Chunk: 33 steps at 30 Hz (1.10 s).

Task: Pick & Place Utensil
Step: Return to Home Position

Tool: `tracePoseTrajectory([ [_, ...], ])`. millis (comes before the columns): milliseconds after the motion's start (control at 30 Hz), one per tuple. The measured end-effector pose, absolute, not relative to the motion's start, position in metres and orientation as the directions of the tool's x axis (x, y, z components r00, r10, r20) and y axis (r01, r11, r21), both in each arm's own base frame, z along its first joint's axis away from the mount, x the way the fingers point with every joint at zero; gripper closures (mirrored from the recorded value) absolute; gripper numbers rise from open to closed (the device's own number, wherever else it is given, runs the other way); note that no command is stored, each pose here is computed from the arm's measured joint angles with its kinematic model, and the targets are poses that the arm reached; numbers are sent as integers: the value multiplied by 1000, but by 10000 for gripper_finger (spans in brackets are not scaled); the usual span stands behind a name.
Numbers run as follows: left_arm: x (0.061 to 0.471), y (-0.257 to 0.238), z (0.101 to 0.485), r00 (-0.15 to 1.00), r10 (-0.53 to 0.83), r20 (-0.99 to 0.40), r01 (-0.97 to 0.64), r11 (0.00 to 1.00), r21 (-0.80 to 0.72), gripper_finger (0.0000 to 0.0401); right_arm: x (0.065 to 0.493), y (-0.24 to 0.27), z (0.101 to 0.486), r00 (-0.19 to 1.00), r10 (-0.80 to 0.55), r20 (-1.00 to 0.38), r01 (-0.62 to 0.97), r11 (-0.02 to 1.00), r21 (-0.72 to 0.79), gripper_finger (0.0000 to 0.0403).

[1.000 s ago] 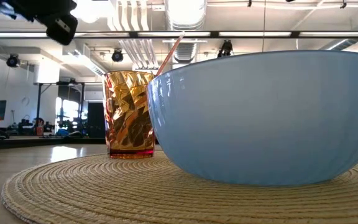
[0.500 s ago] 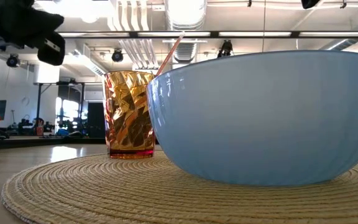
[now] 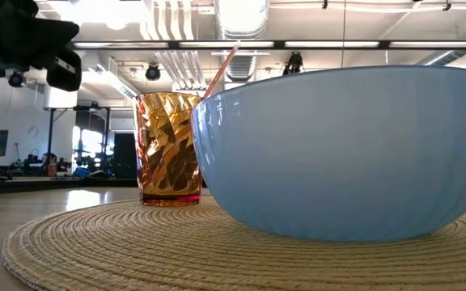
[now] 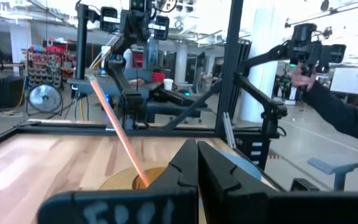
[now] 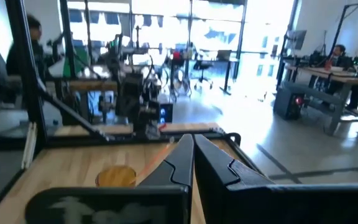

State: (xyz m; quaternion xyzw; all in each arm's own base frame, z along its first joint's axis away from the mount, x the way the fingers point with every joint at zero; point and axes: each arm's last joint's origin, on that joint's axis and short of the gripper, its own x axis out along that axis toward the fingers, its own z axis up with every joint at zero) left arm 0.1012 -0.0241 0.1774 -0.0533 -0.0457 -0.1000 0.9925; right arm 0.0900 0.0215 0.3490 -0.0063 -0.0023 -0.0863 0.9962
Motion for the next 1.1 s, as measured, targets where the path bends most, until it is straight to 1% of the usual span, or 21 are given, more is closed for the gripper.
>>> tracePoseTrajectory([
  [133,101,-24,177,980,-174,100,185,977,-109,401,72,14,348,984,-173,38,171,984,45,394],
  [233,101,-23,177,984,-145,99,156,982,-111,401,60,9,340,984,-173,44,169,981,93,394],
  [367,102,-21,175,993,-87,83,97,988,-120,401,50,4,319,983,-174,62,165,978,131,394],
  [633,102,-21,168,996,-86,5,86,984,-157,401,44,1,275,976,-206,76,188,962,201,394],
  [867,102,-21,168,996,-85,5,85,984,-158,401,55,6,258,981,-194,18,189,968,164,394],
  [933,102,-21,168,996,-86,5,85,984,-158,401,57,7,253,986,-169,3,167,974,156,394],
  [1100,102,-21,168,996,-86,5,86,986,-145,401,63,10,233,986,-160,-38,164,975,148,394],
])
